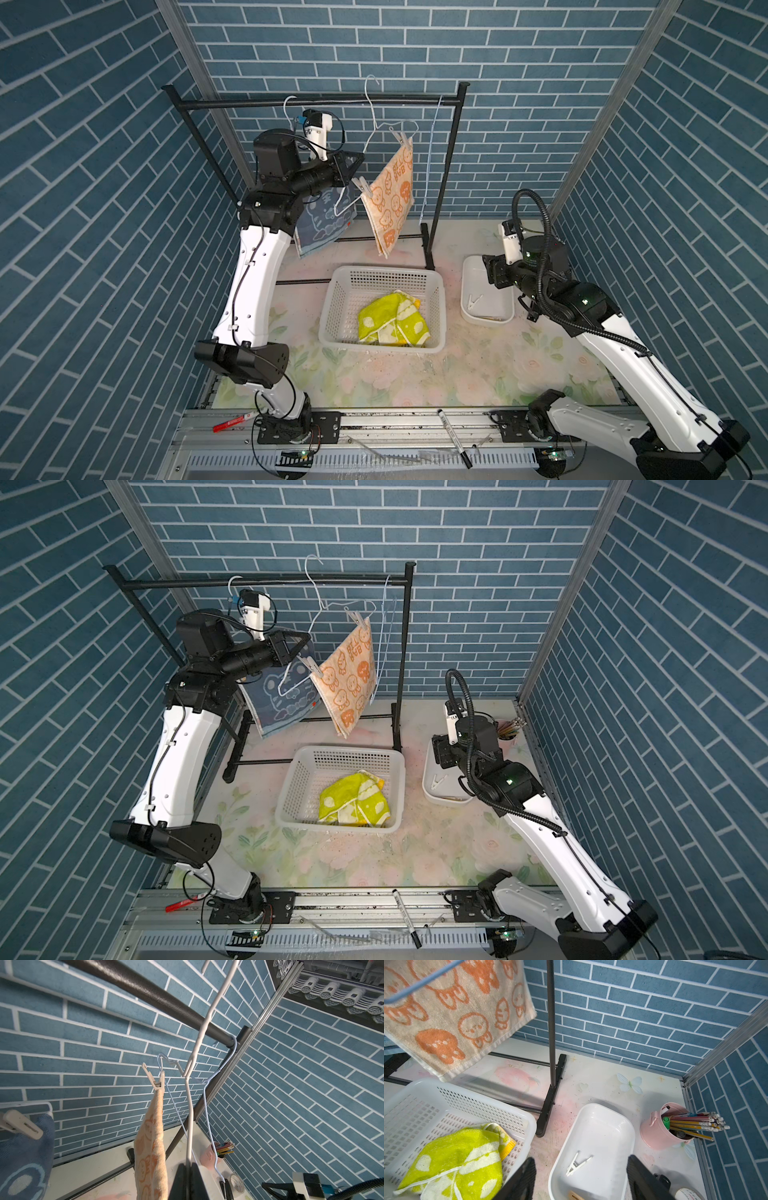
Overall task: Remove the clothespins securing towels to the hanger
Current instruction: Pick up the hanger from the clothesline.
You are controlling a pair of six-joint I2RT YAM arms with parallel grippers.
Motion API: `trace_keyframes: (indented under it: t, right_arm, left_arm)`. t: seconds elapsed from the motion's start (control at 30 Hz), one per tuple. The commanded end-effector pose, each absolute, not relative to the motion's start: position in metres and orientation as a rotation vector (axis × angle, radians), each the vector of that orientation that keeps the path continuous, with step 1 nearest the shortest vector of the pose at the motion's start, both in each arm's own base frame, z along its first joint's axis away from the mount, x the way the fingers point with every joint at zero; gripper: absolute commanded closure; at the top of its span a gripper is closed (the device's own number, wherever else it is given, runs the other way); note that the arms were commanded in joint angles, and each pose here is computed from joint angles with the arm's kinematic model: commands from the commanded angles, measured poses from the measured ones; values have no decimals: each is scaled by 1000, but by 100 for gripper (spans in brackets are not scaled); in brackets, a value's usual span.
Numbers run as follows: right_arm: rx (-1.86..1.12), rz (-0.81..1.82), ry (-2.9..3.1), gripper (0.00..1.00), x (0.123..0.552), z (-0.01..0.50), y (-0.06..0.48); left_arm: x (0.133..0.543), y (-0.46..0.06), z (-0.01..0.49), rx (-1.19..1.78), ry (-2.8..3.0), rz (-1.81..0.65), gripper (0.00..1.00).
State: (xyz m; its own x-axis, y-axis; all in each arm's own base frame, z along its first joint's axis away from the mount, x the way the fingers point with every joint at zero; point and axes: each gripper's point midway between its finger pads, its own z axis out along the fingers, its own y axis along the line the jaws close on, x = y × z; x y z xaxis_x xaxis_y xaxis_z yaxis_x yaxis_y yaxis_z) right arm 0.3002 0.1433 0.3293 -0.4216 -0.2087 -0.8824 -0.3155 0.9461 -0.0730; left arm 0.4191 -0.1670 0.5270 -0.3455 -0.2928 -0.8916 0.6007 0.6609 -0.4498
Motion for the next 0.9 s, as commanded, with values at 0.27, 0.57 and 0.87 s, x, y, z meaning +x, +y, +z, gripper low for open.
trace_keyframes:
  t: [0.27, 0.57, 0.87]
  right_arm:
    - [-339, 202, 1979, 30, 298, 343, 148]
    - [-346, 270, 1962, 31, 302, 348, 160]
    - [-352, 338, 1960, 31, 301, 348, 170]
  left_arm:
    - [342, -141, 503, 142, 1611, -851, 100]
    - [268, -127, 471, 83, 1738, -786, 100]
    - [232, -115, 443, 28, 1849, -790, 100]
